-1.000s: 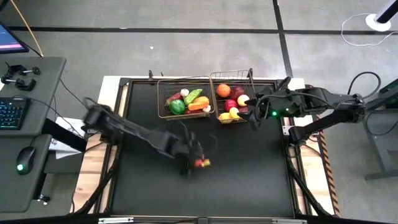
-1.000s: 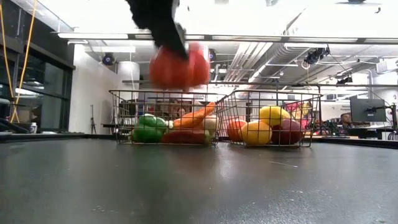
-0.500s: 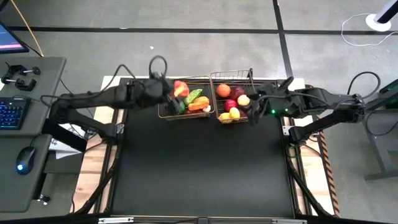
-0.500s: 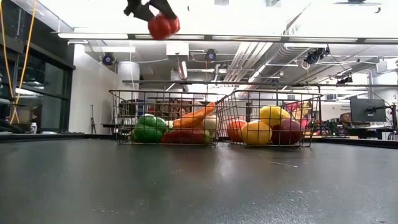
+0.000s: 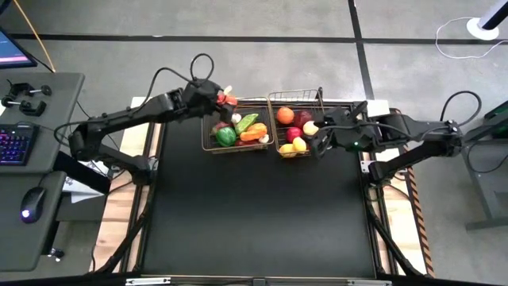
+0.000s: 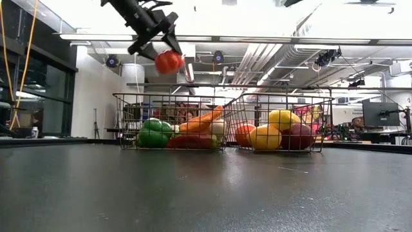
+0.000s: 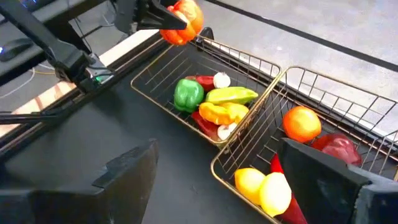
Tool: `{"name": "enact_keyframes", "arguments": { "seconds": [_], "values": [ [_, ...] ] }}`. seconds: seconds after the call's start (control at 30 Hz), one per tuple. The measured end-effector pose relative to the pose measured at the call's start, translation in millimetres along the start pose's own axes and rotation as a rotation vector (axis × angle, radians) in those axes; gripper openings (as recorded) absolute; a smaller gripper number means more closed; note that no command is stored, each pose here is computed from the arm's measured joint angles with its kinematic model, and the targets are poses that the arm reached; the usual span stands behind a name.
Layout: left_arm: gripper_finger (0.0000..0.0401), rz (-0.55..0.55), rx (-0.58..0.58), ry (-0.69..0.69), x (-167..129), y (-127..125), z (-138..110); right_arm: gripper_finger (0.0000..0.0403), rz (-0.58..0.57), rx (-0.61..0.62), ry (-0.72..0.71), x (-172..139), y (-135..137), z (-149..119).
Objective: Sort produce into baskets
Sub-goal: Put the orange pumpkin into the left wire basket, then return to Home Position
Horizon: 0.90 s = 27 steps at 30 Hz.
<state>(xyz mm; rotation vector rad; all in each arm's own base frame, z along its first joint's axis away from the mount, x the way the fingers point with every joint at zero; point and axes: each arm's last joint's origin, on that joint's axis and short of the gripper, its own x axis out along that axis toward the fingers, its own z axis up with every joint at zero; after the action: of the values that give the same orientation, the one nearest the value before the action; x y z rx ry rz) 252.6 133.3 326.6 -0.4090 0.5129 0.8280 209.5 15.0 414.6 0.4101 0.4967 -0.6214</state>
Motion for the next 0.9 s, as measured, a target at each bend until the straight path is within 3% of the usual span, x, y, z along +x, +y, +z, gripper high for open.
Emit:
{"name": "enact_keyframes", "arguments": {
  "seconds": [0.17,0.4,0.67,0.9],
  "values": [
    [0.034,-0.118,0.019,-0.052,1,0,10,0.0323,-0.008,-0.01,0.01,4,3,-1],
    [0.0388,-0.14,0.025,-0.059,3,3,13,0.0323,-0.033,-0.026,-0.001,7,3,-1],
    [0.0395,-0.155,-0.014,-0.063,-1,2,14,0.0323,-0.051,-0.046,-0.011,7,3,-1],
    [0.0396,-0.344,0.042,-0.039,-18,-20,7,0.0323,-0.048,-0.07,0.04,7,1,-5]
  ]
}}
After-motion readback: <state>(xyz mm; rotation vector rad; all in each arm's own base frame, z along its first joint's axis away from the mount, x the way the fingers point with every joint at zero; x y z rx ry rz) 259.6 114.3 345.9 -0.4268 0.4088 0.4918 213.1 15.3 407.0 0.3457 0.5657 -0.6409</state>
